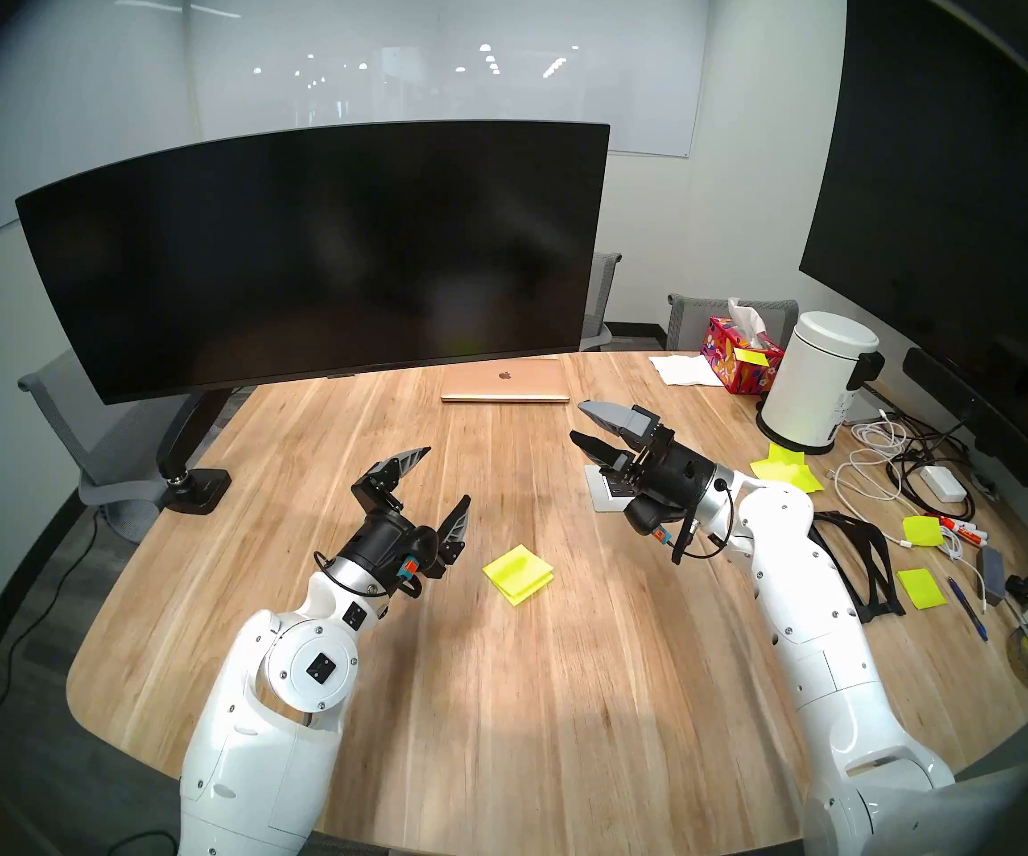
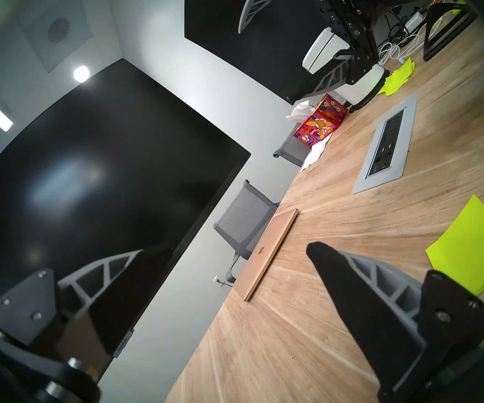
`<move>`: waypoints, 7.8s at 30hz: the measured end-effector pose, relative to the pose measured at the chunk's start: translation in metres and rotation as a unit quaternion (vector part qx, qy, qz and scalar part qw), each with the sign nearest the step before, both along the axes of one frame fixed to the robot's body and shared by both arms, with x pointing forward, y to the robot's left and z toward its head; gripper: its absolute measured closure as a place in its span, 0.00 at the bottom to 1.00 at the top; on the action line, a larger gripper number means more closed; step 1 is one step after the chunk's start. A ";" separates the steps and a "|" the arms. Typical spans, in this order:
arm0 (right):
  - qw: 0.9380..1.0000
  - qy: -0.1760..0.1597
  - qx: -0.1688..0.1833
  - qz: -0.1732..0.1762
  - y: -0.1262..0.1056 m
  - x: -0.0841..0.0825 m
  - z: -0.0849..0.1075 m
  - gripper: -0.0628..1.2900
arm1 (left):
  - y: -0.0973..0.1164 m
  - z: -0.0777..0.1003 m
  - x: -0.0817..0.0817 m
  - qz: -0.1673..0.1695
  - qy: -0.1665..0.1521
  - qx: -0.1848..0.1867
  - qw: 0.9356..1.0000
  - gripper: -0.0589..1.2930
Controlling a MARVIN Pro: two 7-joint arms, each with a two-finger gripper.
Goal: Peel one sticky note off the pad and stick it onto the monitor, then press it flat
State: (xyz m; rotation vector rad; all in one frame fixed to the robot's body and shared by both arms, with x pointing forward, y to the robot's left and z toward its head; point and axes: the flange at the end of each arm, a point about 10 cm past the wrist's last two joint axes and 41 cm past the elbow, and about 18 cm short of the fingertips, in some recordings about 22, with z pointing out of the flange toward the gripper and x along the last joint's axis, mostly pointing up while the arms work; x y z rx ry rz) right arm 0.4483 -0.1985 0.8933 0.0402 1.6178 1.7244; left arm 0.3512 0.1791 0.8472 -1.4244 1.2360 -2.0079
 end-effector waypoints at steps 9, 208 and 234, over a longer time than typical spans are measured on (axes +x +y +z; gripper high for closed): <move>1.000 0.019 -0.001 -0.006 -0.009 -0.012 -0.001 0.04 | 0.000 0.000 0.000 0.000 0.000 0.000 1.000 0.02; 0.905 0.398 -0.147 0.036 0.061 -0.052 -0.005 0.04 | 0.134 -0.042 0.011 0.011 0.029 -0.057 0.998 0.02; 0.904 0.399 -0.144 0.051 0.059 -0.055 -0.003 0.04 | 0.134 -0.041 0.018 0.025 0.036 -0.062 0.997 0.02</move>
